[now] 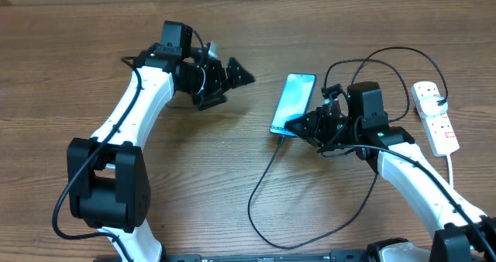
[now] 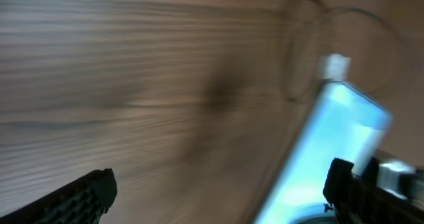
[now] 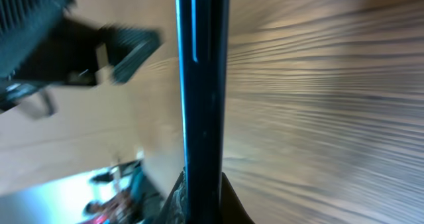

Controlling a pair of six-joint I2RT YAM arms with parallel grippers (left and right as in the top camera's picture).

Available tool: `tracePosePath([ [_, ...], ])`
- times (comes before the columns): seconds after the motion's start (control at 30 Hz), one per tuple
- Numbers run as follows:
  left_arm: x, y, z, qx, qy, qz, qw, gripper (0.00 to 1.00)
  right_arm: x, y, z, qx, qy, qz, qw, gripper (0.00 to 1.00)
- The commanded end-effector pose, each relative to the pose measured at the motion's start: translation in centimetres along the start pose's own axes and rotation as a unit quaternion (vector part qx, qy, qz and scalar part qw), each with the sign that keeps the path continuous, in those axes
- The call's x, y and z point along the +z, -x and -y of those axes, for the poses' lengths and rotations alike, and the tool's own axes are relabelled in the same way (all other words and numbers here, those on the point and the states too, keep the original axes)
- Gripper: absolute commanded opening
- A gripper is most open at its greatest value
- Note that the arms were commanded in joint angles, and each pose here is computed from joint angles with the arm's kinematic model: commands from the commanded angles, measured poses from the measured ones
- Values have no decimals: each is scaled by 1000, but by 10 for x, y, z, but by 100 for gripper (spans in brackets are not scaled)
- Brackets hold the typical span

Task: Plug charger to phone and switch on socket
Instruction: 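Open the left gripper, lay the phone on the table, withdraw left arm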

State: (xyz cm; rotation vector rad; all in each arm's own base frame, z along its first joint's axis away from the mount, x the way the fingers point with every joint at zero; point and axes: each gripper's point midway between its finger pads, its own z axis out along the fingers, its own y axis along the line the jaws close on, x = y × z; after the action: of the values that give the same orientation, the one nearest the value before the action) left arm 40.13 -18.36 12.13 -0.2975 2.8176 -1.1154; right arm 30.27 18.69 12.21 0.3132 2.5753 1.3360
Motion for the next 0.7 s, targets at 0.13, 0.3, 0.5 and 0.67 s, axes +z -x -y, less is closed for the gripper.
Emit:
tracePosePath([
  [0.13,-23,24,-61,32,198,86,976,100,11,21,36,-16,-73,37,997,4],
  [0.3,-26,25,-67,30,215,92,972,100,33,16,54,-6,-85,12,996,4],
  [0.5,-26,26,-68,31,218,93,971,100,55,14,66,-16,-98,5,995,4],
  [0.67,-26,26,-68,31,218,93,971,100,66,7,80,-7,-112,-11,994,4],
])
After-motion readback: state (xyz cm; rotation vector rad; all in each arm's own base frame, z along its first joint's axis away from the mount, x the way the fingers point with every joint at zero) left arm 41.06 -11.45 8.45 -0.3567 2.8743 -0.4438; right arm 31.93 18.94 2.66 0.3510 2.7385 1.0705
